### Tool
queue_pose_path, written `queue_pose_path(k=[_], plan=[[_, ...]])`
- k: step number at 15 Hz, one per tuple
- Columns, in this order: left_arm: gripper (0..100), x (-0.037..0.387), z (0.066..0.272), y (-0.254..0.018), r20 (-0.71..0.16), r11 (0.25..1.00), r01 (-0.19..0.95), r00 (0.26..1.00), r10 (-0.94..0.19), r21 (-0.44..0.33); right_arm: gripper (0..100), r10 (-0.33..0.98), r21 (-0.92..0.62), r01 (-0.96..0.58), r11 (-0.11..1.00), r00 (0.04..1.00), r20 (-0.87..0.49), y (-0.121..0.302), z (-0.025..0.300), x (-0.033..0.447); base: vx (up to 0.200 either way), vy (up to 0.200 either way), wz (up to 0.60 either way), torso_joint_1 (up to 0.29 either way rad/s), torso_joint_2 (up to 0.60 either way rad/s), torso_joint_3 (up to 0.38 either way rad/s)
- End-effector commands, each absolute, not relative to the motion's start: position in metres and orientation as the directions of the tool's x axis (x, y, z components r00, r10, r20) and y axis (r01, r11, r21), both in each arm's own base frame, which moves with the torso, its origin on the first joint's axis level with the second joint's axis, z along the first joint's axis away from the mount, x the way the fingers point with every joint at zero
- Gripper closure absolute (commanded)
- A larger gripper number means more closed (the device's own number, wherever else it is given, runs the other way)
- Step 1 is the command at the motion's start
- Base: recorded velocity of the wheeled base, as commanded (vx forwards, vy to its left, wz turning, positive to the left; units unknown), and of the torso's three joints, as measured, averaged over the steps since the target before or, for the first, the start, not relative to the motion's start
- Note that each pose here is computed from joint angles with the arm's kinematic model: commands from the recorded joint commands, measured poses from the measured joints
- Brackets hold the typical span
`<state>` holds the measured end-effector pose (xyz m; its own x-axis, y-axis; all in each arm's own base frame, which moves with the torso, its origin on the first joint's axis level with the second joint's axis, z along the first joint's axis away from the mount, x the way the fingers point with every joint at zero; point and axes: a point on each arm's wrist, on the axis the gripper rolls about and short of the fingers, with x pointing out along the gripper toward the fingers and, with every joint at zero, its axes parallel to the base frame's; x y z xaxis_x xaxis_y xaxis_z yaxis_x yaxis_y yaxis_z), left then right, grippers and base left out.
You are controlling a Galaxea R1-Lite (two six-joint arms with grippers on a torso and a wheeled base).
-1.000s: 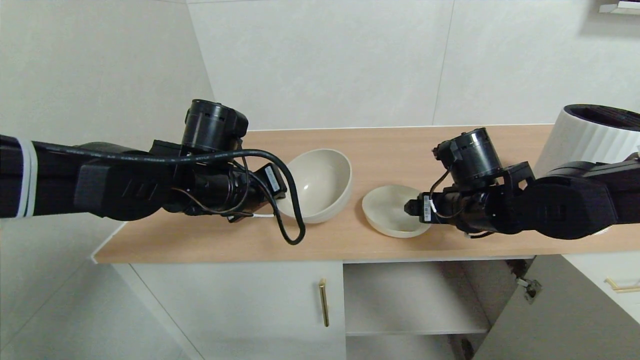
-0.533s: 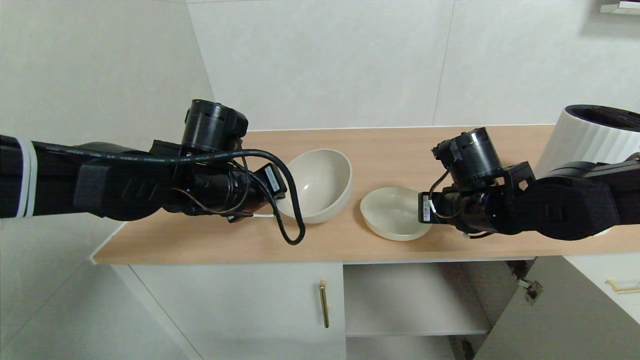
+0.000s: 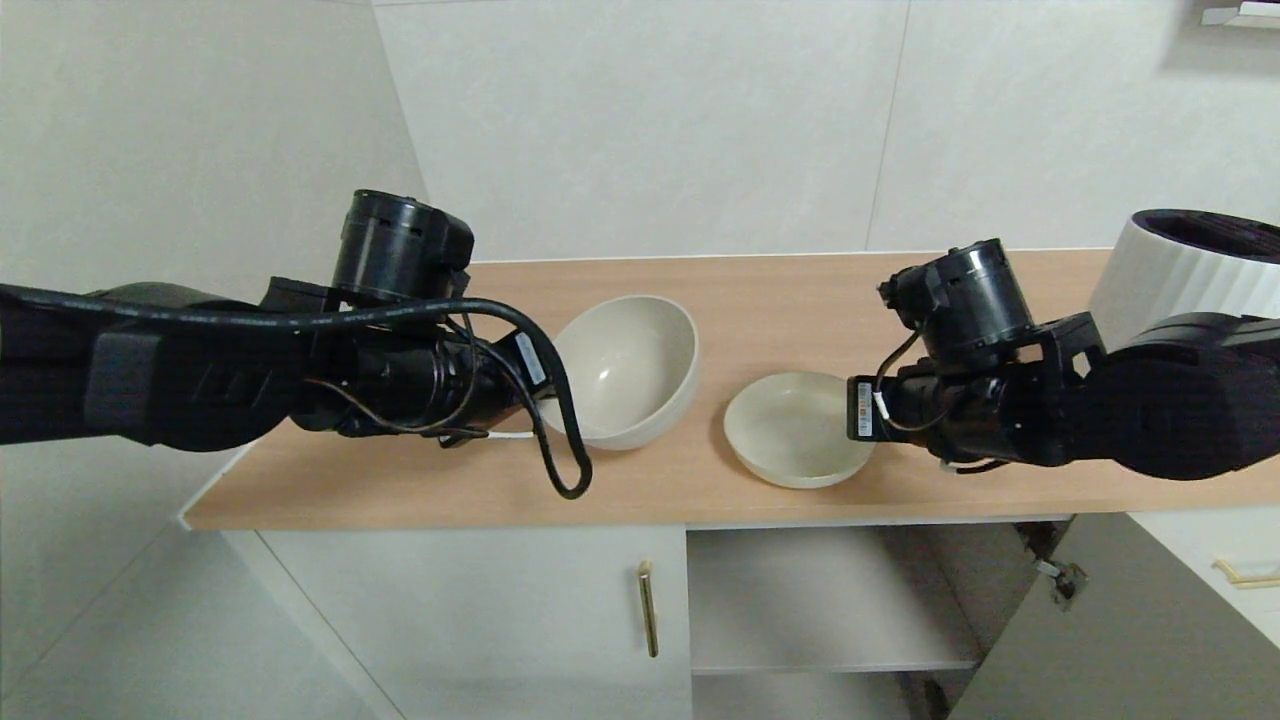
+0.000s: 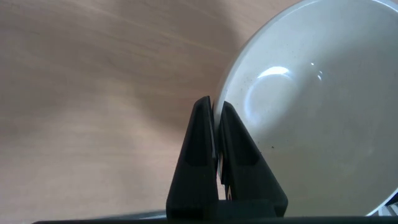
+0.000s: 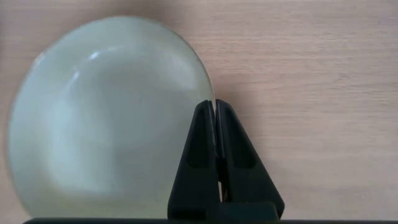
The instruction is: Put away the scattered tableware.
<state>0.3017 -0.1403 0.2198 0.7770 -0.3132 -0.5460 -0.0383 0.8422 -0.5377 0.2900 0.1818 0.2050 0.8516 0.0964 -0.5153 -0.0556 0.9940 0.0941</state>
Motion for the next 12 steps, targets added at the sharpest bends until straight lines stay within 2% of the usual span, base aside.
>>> queue_pose_path(k=[1,3,5,9,12], plan=[[100,0.276,0.236,-0.128,-0.508,0.845,0.003,0.797,-0.325,-0.535,100,0.153,0.141,-0.095,0.985,0.862,-0.483,0.165,0.226,0.264,0.0,0.0,0.0,0.0,0.0,0.0],[100,0.257,0.241,-0.12,-0.498,0.853,0.026,0.802,-0.329,-0.522,100,0.262,0.198,-0.188,0.962,0.837,-0.481,0.151,0.241,0.238,0.0,0.0,0.0,0.0,0.0,0.0],[100,0.238,0.243,-0.111,-0.488,0.858,0.044,0.807,-0.333,-0.512,100,0.298,0.214,-0.218,0.952,0.815,-0.497,0.141,0.249,0.222,0.0,0.0,0.0,0.0,0.0,0.0],[100,0.188,0.246,-0.087,-0.454,0.888,0.139,0.819,-0.352,-0.438,100,0.299,0.204,-0.223,0.953,0.795,-0.528,0.123,0.246,0.19,0.0,0.0,0.0,0.0,0.0,0.0],[100,0.176,0.238,-0.083,-0.467,0.882,0.167,0.796,-0.384,-0.441,100,0.366,0.237,-0.281,0.93,0.759,-0.539,0.113,0.238,0.172,0.0,0.0,0.0,0.0,0.0,0.0]])
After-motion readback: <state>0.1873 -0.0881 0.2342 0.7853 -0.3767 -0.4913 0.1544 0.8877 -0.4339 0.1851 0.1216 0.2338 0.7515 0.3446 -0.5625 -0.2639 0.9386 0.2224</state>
